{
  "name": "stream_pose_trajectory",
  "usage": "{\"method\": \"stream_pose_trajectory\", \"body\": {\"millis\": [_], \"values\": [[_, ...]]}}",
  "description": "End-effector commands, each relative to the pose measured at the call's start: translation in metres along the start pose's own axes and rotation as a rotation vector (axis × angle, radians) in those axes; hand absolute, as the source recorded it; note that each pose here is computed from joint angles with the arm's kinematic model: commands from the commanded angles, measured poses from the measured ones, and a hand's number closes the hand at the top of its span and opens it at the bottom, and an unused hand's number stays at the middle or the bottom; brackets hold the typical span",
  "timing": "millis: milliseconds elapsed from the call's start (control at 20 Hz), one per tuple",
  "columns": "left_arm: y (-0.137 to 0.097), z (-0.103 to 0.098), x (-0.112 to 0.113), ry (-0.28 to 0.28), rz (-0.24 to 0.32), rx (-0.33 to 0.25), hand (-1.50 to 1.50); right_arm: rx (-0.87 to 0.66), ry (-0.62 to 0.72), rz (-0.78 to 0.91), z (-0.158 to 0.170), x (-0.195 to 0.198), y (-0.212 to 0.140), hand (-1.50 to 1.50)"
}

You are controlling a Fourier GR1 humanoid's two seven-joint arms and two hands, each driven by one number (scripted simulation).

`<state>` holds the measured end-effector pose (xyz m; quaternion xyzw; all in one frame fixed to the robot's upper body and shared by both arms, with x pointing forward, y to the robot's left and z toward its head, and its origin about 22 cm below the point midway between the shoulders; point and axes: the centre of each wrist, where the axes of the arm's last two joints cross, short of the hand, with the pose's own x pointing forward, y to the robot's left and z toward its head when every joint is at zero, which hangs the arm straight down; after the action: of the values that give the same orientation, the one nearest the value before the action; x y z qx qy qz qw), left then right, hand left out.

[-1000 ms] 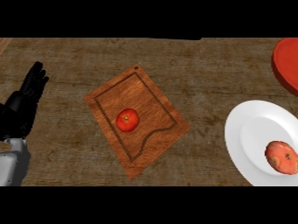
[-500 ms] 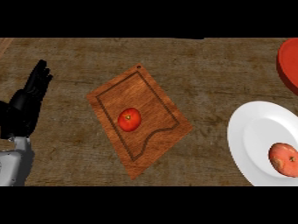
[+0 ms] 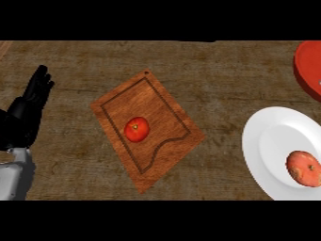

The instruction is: Pick the cupcake from the plate and place it in the bowl

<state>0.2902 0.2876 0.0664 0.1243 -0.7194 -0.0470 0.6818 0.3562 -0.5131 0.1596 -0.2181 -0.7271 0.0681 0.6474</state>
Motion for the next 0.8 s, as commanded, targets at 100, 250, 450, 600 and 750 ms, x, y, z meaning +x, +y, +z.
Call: {"method": "stream_pose_trajectory", "body": {"millis": [100,250,450,600,750], "values": [[0.001,0.001,-0.004,0.000,0.003,0.004,0.00,-0.045,0.009,-0.176,0.034,-0.013,-0.049,-1.50],[0.003,0.003,0.005,-0.005,0.010,0.003,0.00,-0.024,0.039,-0.172,0.057,-0.010,-0.083,-1.50],[0.016,0.005,-0.001,-0.010,0.001,0.025,0.00,-0.019,0.045,-0.195,0.080,-0.023,-0.099,-1.50],[0.009,0.005,-0.006,0.007,0.009,0.017,0.00,0.028,0.033,-0.263,0.086,-0.019,-0.109,-1.50],[0.016,0.004,-0.002,0.004,0.020,0.019,0.00,0.036,0.010,-0.293,0.093,-0.030,-0.107,-1.50]]}}
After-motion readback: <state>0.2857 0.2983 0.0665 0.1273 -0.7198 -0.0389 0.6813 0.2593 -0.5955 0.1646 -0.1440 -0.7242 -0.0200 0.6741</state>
